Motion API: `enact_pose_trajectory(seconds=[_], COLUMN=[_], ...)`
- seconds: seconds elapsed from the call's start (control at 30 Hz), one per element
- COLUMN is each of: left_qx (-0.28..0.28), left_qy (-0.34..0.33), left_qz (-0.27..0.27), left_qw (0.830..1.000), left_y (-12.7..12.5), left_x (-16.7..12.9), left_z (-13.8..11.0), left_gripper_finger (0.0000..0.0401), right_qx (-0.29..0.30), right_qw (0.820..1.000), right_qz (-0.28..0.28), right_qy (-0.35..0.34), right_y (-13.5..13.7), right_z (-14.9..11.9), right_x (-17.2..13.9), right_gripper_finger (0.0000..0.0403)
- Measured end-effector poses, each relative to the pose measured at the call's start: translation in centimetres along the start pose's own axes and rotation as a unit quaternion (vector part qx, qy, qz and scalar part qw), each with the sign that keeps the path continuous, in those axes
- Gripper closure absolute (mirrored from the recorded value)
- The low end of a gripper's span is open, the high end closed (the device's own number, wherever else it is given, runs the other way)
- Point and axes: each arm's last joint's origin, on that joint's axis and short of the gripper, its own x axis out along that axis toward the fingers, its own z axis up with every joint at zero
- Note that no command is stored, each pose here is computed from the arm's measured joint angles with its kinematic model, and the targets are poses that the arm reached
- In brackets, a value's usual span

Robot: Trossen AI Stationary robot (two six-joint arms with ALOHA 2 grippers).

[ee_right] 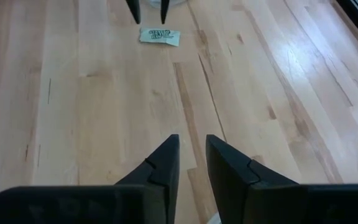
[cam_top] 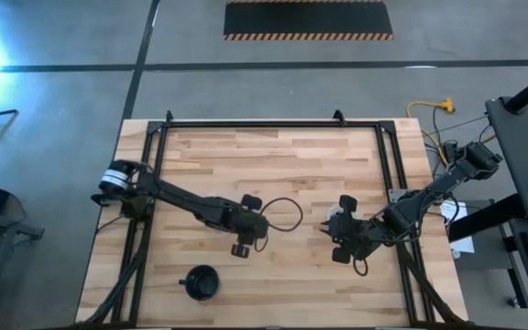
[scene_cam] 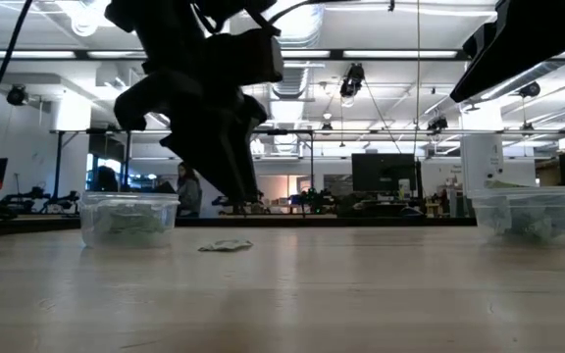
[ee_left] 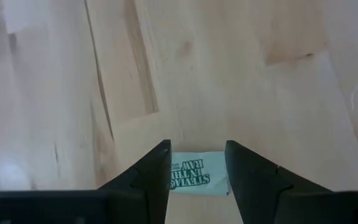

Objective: Pick and place Stevia / Truvia into bins
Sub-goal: Put the stevia packet into the oval transparent container

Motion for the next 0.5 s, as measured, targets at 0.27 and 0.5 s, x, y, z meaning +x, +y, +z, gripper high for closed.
enact_pose_trajectory(seconds=[0.27, 0.5], left_qx=[0.004, -0.095], left_qy=[0.006, 0.004], left_qz=[-0.009, 0.0], left_qw=[1.0, 0.995], left_y=[0.7, 1.7], left_x=[0.3, 0.5], left_z=[-0.2, -0.1], left_gripper_finger=[0.0234, 0.0171], right_qx=[0.0, -0.001], right_qw=[1.0, 1.0], right_qz=[0.0, 0.0], right_qy=[0.0, 0.001], right_y=[0.0, 0.0], right_z=[0.0, -0.1], right_x=[0.0, 0.0], right_gripper_finger=[0.0324, 0.0329])
